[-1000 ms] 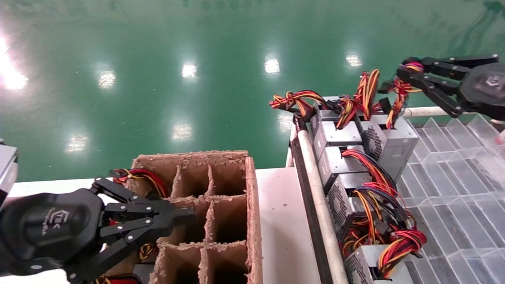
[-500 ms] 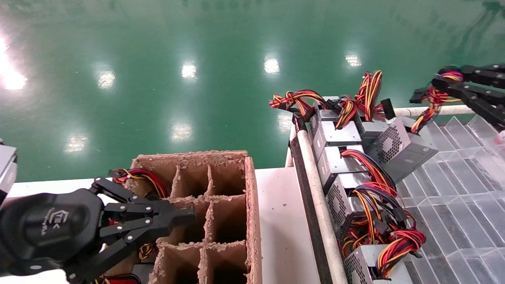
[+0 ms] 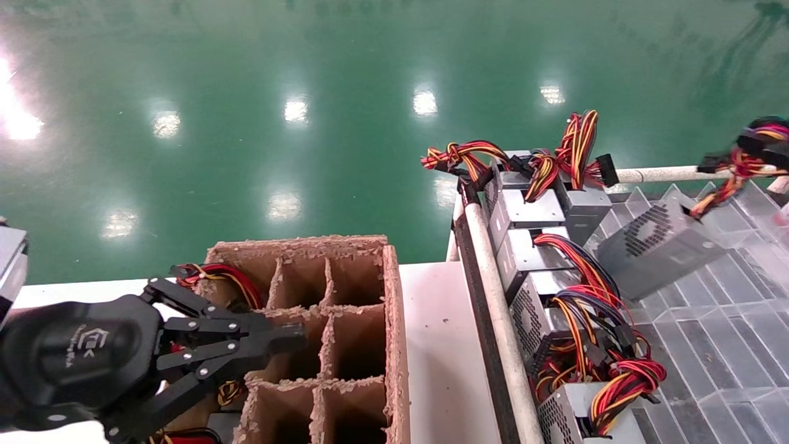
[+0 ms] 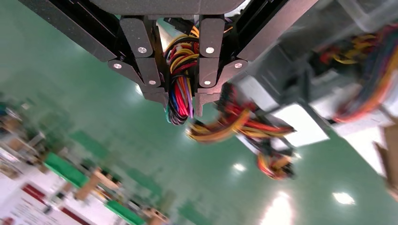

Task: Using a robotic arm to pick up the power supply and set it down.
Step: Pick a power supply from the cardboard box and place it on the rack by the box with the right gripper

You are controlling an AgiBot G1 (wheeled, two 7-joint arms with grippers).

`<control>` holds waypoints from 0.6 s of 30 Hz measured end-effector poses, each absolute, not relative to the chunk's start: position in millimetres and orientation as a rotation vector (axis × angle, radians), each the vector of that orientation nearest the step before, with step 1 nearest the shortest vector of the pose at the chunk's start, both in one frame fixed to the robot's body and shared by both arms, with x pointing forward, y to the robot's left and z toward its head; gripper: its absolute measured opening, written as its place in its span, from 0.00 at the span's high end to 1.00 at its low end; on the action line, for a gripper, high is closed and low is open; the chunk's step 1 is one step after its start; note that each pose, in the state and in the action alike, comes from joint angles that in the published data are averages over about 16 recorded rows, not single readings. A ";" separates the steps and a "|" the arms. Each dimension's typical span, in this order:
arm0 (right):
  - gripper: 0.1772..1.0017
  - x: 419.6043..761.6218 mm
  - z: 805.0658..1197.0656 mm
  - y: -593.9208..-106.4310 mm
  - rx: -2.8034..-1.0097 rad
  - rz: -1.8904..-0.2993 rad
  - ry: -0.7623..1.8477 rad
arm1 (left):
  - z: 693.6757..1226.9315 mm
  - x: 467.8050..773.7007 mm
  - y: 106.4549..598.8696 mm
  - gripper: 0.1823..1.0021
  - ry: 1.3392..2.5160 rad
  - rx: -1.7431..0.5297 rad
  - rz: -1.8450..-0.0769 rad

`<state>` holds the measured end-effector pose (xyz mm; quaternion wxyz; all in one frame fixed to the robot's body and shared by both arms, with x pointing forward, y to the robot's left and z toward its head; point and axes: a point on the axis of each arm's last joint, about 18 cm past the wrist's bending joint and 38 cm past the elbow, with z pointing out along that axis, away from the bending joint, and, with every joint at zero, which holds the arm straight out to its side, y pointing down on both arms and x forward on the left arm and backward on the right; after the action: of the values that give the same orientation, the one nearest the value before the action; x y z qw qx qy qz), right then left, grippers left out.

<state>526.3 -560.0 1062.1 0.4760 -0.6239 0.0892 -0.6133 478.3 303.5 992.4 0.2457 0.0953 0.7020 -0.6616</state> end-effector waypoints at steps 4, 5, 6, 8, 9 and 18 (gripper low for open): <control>0.90 529.1 1060.8 -566.8 -1.520 -1.522 0.257 | 992.4 478.3 303.5 0.99 1.916 0.260 -1.805; 0.90 530.4 1060.6 -567.6 -1.519 -1.526 0.265 | 992.4 478.3 303.5 0.99 1.916 0.260 -1.805; 0.90 532.0 1060.3 -567.6 -1.519 -1.528 0.270 | 992.4 478.3 303.5 0.99 1.916 0.260 -1.805; 0.90 535.8 1059.5 -566.3 -1.521 -1.527 0.275 | 992.4 478.3 303.5 0.99 1.916 0.260 -1.805; 0.90 538.0 1058.9 -564.8 -1.524 -1.524 0.275 | 992.4 478.3 303.5 0.99 1.916 0.260 -1.805; 0.90 552.2 1052.7 -542.3 -1.561 -1.461 0.221 | 992.4 478.3 303.5 0.99 1.916 0.260 -1.805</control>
<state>552.2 -542.3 1052.7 0.4758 -0.6388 0.0904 -0.5979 478.3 303.5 992.4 0.2457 0.0953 0.7020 -0.6616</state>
